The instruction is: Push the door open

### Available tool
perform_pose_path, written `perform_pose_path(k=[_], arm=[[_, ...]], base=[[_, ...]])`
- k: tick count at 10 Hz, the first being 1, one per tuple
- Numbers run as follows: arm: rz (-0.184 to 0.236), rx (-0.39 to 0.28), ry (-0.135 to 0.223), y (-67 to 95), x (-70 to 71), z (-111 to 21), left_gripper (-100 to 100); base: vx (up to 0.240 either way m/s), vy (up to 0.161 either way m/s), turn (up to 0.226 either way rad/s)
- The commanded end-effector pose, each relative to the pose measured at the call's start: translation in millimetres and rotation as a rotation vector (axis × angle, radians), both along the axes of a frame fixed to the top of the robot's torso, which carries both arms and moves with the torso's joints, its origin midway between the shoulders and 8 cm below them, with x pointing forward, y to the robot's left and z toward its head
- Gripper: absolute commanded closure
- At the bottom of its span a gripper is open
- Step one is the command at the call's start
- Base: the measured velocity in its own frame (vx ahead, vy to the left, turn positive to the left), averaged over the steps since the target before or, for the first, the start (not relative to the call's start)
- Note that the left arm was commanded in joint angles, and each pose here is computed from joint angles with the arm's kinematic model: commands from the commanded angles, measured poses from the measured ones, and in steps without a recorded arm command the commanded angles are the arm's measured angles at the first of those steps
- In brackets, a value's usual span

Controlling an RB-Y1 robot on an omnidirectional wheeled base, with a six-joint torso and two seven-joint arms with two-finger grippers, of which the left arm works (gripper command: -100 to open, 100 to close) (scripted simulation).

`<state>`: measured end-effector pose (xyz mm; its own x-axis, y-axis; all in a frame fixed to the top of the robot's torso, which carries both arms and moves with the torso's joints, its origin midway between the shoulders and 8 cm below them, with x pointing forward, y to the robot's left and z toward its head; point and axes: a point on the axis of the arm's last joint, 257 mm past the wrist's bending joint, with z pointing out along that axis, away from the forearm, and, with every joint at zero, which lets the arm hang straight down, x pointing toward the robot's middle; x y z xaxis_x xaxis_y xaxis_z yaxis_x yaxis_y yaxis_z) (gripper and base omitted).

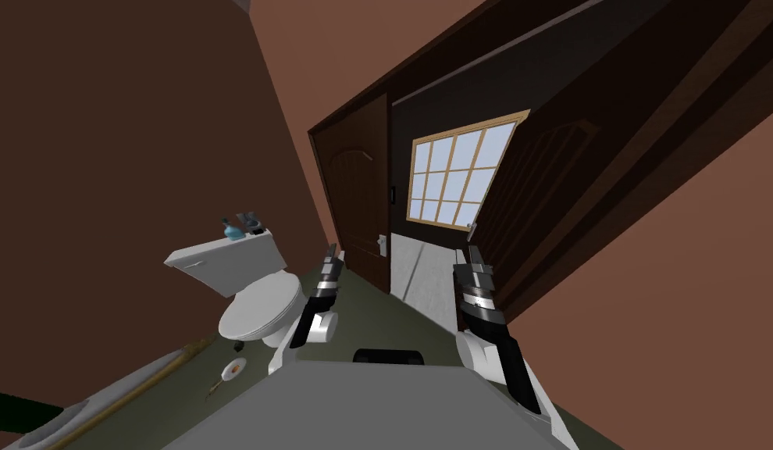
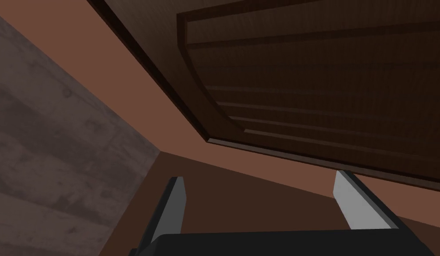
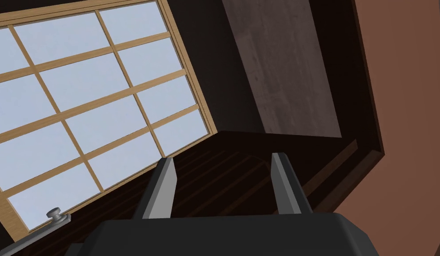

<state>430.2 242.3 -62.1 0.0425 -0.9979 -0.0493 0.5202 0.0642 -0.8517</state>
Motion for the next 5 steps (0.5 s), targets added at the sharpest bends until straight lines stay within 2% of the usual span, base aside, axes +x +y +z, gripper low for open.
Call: perform_pose_path(k=[1, 2, 3, 5], arm=[[-0.029, -0.007, 0.046, -12.7, 12.3, -18.4, -100], [-0.046, -0.01, 0.074, -20.1, 19.1, -30.5, -100], [-0.046, -0.01, 0.082, -19.9, 19.8, -34.1, -100], [-0.08, -0.015, 0.14, -35.2, 32.0, -58.8, -100]], base=[[0.075, 0.109, -0.113], [0.06, 0.125, -0.125], [0.047, 0.07, -0.051], [0.069, 0.058, -0.109]])
